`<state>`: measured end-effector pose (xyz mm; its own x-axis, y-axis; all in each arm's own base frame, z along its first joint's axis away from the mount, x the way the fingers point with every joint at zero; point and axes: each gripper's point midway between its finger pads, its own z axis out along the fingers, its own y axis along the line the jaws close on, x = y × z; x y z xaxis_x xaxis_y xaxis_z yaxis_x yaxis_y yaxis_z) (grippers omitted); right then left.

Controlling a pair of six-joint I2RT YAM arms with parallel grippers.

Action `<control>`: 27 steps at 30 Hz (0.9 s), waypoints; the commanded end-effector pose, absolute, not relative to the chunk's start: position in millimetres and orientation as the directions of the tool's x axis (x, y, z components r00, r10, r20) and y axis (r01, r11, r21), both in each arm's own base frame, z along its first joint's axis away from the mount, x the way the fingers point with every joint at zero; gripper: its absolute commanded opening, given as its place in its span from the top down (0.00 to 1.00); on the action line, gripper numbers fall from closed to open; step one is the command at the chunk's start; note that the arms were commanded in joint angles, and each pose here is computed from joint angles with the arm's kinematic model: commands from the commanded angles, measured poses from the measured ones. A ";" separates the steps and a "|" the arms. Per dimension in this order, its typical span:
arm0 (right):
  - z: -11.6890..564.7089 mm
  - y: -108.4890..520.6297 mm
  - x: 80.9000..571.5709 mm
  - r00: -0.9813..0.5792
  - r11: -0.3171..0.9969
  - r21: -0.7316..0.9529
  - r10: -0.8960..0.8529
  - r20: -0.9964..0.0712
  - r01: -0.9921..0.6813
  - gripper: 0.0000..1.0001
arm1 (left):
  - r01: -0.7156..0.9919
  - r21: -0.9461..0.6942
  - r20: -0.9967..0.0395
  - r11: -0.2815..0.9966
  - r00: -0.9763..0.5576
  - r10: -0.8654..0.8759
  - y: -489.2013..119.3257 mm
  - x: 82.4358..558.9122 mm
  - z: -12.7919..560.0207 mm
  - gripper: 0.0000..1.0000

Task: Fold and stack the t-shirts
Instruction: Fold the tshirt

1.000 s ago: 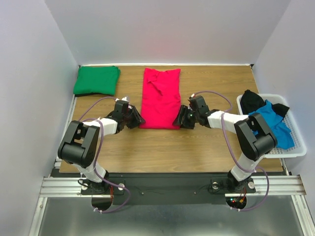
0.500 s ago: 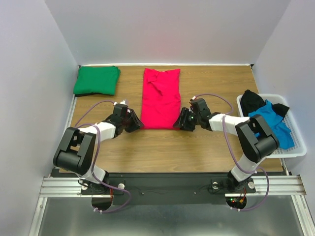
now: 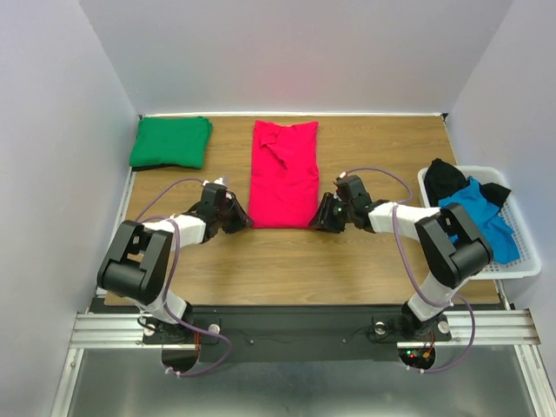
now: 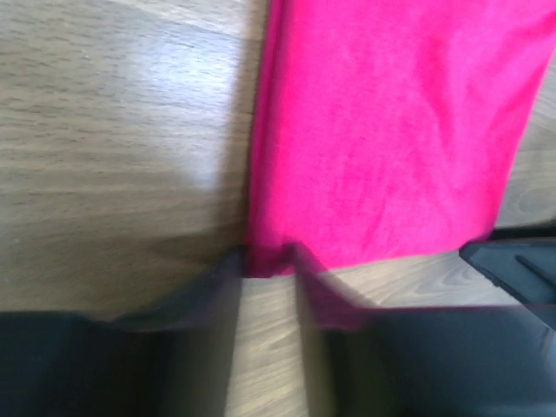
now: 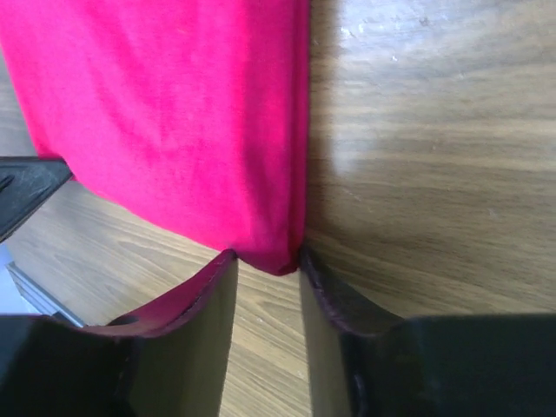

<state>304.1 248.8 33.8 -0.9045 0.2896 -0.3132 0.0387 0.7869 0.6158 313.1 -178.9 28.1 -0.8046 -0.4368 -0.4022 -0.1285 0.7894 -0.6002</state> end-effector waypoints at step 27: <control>193.5 234.8 274.5 -0.792 0.746 0.633 0.252 -0.556 -0.207 1.00 | -0.079 -0.631 -0.567 0.772 -0.631 -0.529 -172.9 257.7 183.2 1.00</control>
